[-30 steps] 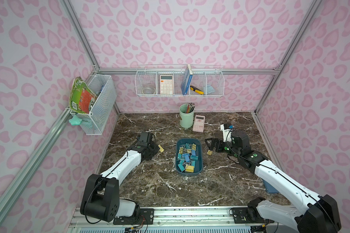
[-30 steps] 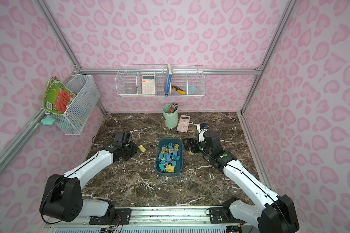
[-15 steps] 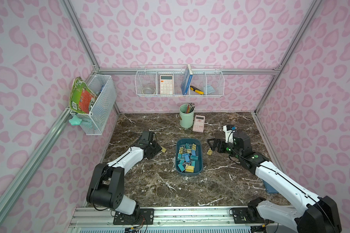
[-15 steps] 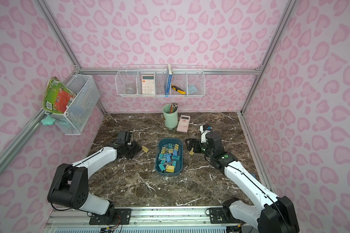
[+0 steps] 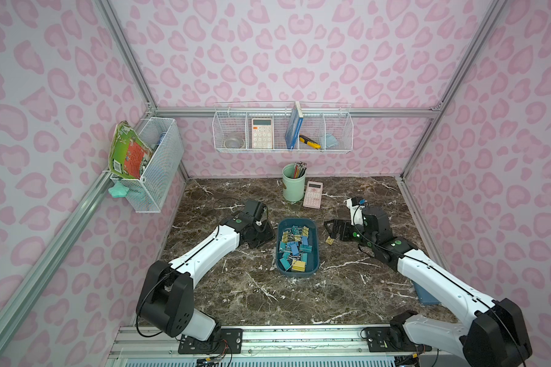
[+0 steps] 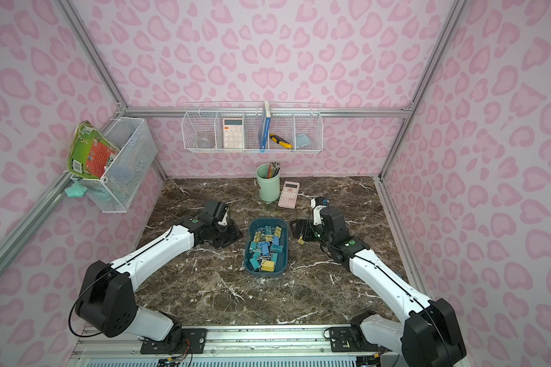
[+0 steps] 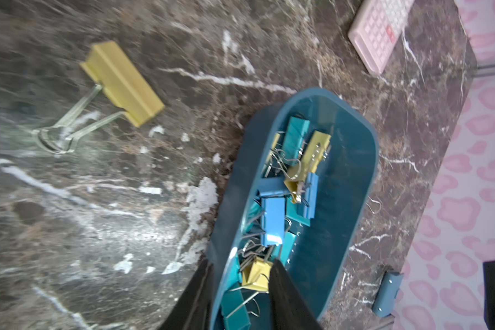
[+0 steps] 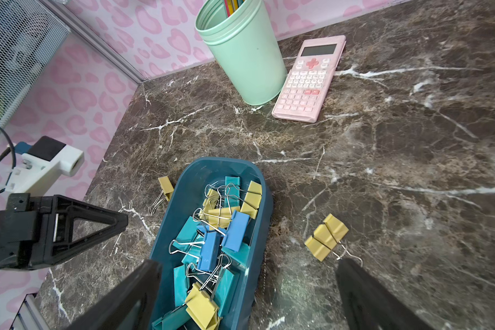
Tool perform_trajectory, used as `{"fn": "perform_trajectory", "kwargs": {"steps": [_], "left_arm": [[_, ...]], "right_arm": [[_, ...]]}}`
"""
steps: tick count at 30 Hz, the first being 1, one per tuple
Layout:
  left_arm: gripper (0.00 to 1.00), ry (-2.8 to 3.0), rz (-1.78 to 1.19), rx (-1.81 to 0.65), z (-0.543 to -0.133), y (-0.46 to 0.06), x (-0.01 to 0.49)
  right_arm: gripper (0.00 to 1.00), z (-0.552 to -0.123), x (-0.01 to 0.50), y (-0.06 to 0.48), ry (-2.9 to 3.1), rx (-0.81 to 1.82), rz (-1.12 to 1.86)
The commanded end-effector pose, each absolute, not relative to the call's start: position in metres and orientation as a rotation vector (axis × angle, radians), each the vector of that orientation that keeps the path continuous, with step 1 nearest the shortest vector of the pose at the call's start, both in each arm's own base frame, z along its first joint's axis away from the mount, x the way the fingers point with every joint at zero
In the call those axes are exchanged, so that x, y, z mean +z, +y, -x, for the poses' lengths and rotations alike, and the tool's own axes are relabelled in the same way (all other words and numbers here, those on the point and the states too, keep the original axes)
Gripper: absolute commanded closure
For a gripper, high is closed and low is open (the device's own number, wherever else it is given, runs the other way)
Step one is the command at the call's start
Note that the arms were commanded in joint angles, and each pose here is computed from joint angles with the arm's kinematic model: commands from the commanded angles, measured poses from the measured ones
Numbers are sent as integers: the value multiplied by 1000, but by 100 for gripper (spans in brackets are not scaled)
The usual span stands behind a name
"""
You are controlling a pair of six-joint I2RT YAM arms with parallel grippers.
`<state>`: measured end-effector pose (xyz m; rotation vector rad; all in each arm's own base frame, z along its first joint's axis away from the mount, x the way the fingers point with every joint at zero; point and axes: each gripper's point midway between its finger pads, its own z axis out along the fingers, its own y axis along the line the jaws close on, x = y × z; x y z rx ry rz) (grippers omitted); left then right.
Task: Take out the binder clips from the storage box
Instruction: Place the binder clip at the center of the board, then pick up the binder clip from the storage box.
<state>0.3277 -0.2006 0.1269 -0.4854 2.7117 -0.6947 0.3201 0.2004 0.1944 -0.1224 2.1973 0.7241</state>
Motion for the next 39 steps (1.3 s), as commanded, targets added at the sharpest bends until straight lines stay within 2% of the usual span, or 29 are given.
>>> {"fn": "perform_trajectory", "kwargs": {"steps": [1, 10, 27, 34, 39], "left_arm": [[65, 2771, 497, -755, -324, -224, 126], [70, 2846, 484, -793, -339, -257, 105], [74, 2895, 516, -744, -354, -263, 77], [79, 2879, 513, -768, -363, -268, 78], [86, 2880, 517, -783, -367, -270, 76]], "right_arm": [[0, -319, 196, 199, 2186, 711, 139], [0, -311, 195, 190, 2175, 683, 132], [0, -310, 199, 181, 2168, 634, 128], [0, -310, 200, 181, 2170, 631, 129], [0, -311, 201, 180, 2171, 621, 132]]}}
